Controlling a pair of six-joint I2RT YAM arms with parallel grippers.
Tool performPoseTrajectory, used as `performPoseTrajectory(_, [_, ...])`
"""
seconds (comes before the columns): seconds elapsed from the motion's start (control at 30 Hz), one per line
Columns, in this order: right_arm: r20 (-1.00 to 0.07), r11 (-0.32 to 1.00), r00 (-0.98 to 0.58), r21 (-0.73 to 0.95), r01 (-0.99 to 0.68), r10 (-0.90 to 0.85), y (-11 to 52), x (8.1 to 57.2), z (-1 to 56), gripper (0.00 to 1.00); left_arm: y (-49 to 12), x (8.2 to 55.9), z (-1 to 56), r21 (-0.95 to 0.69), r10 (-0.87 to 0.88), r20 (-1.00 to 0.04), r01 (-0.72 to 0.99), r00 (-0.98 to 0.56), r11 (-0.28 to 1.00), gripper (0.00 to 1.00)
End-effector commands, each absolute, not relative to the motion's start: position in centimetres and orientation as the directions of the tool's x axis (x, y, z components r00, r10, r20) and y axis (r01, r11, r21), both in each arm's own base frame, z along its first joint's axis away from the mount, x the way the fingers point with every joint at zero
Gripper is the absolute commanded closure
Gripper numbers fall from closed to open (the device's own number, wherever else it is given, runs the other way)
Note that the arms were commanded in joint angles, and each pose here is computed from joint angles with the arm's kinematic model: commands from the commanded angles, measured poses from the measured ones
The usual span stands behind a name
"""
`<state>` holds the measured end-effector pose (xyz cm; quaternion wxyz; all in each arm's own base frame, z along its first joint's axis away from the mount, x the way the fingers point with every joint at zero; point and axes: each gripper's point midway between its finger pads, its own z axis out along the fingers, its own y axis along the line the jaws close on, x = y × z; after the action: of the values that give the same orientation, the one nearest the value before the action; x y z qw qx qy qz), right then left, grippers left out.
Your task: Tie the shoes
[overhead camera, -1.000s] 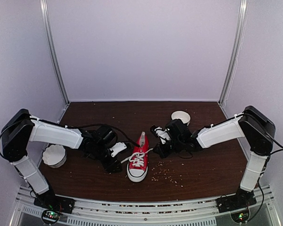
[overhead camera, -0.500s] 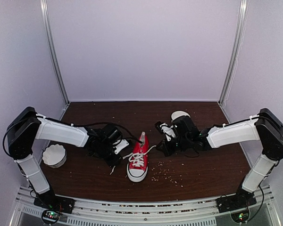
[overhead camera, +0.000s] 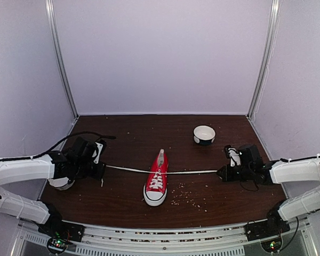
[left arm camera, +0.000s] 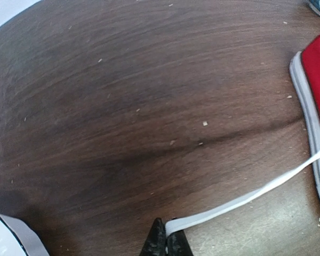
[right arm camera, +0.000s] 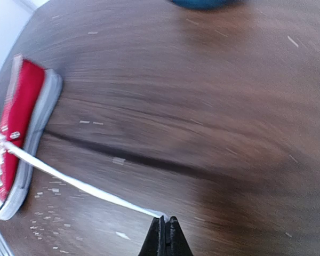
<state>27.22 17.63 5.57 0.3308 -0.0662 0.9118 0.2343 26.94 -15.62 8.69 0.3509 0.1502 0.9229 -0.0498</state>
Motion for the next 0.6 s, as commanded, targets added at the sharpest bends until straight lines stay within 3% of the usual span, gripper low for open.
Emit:
performPoseTrajectory(0.0, [-0.592,0.891,-0.787,0.436,-0.128,0.176,14.8,27.7,4.6,1.00,-13.8,27.4,7.8,0.011,0.173,-0.656,0.220,-0.734,0.975,1.00])
performPoseTrajectory(0.2, [-0.557,0.867,-0.757,0.498,0.027,0.343,11.4,28.4,4.2,1.00,-12.6,27.4,7.3,0.018,0.155,-0.650,0.189,-0.744,0.982,1.00])
performPoseTrajectory(0.57, [-0.506,0.841,-0.784,0.539,0.037,0.359,12.0,28.6,3.1,1.00,-13.4,27.1,7.9,-0.049,0.138,-0.655,0.224,-0.743,0.973,1.00])
